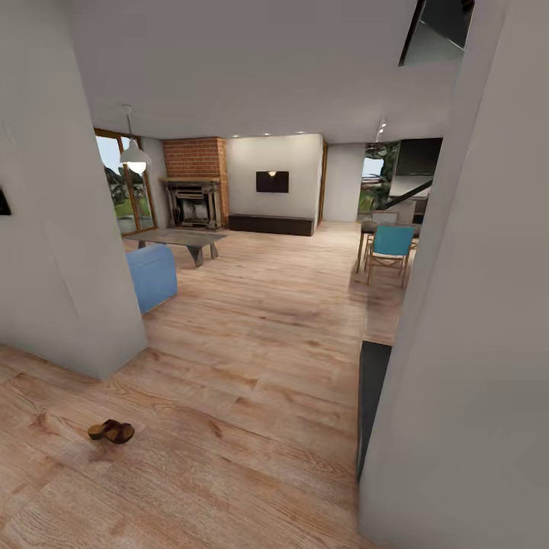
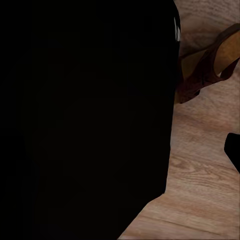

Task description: Pick up the two gym shoes and the two sandals from the corridor floor and place them onto the hallstand (shoe rack) in the corridor, making sure they are on the rack and not on the floor. Arrange them so the two gym shoes are next to each other and the two sandals are next to each other.

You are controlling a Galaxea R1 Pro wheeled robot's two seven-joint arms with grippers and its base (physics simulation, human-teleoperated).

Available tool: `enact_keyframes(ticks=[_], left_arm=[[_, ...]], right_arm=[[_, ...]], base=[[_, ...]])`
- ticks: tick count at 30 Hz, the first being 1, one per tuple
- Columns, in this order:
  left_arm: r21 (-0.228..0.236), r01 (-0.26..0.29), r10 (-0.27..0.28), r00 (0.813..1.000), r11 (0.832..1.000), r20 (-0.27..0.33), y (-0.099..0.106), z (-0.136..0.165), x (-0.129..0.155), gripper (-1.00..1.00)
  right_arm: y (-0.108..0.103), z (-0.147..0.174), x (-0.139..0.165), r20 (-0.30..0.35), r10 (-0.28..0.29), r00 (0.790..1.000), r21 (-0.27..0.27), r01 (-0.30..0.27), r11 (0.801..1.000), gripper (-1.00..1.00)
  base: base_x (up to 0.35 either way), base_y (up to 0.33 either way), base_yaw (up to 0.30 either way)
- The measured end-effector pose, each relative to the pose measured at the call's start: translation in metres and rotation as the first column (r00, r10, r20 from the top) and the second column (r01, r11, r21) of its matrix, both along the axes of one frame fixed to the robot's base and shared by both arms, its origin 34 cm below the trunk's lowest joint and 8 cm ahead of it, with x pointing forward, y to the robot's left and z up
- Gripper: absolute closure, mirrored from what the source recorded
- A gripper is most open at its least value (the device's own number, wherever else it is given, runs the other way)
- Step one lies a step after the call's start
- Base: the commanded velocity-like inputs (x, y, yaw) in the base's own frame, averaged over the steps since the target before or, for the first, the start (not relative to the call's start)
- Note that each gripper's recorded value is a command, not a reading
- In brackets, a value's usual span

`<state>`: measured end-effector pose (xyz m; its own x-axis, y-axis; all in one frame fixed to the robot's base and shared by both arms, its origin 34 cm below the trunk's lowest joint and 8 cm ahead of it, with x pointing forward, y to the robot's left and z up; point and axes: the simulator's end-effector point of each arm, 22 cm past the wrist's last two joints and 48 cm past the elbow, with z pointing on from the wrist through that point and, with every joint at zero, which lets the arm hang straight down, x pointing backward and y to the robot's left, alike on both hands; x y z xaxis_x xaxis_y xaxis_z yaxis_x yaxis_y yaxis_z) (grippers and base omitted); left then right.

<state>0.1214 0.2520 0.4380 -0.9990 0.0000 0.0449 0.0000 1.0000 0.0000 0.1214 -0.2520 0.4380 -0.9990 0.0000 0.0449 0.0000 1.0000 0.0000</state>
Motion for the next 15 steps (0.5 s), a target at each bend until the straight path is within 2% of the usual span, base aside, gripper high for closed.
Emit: enact_keyframes(ticks=[2,10,15], left_arm=[[0.001,-0.001,0.001,1.000,1.000,0.023,0.002,0.000,0.009,-1.00],[0.002,-0.001,0.001,0.999,1.000,0.045,0.003,0.000,0.019,-1.00],[0.004,-0.002,0.001,0.995,1.000,0.097,0.005,0.000,0.037,-1.00]], right_arm=[[0.003,0.000,0.007,0.008,0.010,1.000,0.010,-0.010,1.000,-1.00],[0.002,0.000,0.008,0.010,-0.006,1.000,0.007,0.005,1.000,-1.00],[0.002,0.000,0.008,0.012,-0.003,1.000,0.007,0.002,1.000,-1.00]], base=[[0.000,0.000,0.000],[0.000,0.000,0.000],[0.000,0.000,0.000]])
